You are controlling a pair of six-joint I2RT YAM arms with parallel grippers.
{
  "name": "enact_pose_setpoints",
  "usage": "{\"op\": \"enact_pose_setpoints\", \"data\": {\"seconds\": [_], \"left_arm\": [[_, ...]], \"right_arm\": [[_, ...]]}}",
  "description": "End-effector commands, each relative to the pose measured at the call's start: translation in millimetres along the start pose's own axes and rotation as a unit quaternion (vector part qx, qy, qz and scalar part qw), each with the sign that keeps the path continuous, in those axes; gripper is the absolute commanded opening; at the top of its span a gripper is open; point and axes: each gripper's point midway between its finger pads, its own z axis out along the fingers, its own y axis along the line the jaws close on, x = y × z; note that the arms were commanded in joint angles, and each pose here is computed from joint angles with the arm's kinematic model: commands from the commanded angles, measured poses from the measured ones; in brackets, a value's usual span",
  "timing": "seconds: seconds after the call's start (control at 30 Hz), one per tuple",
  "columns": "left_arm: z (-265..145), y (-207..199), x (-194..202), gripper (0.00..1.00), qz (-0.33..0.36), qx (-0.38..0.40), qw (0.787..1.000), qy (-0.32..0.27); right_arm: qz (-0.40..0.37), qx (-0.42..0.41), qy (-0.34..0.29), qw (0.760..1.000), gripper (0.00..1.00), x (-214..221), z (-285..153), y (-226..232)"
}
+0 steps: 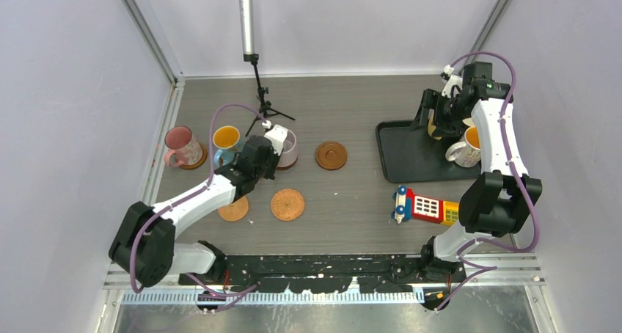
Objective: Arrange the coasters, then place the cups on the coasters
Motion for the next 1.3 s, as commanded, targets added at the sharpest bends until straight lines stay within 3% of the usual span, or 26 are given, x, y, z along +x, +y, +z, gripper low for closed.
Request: {"op": "enact_pose_setpoints", "data": {"seconds": [0.0,0.8,1.1,1.27], "left_arm": [[7,8,-68,0.0,-0.042,-0.019,0.993,-0.113],[46,22,-43,0.0,-0.056,-0.042,0.995,-0.072],[53,11,-31,0.0,-0.06,-0.017,0.997,-0.046],[54,7,-20,0.18,-0.072,-0.01,0.997,-0.026]], "right_arm": [[-0.014,0.007,-0.004,1.0,0.79,-1,-4,-1],[-0.014,0.013,0.0,1.0,0.79,0,-1,-5],[-0.015,0.016,0.001,1.0,0.79,1,-1,-6],[-0.013,0.017,0.002,1.0,0.79,2,-1,-6]]}}
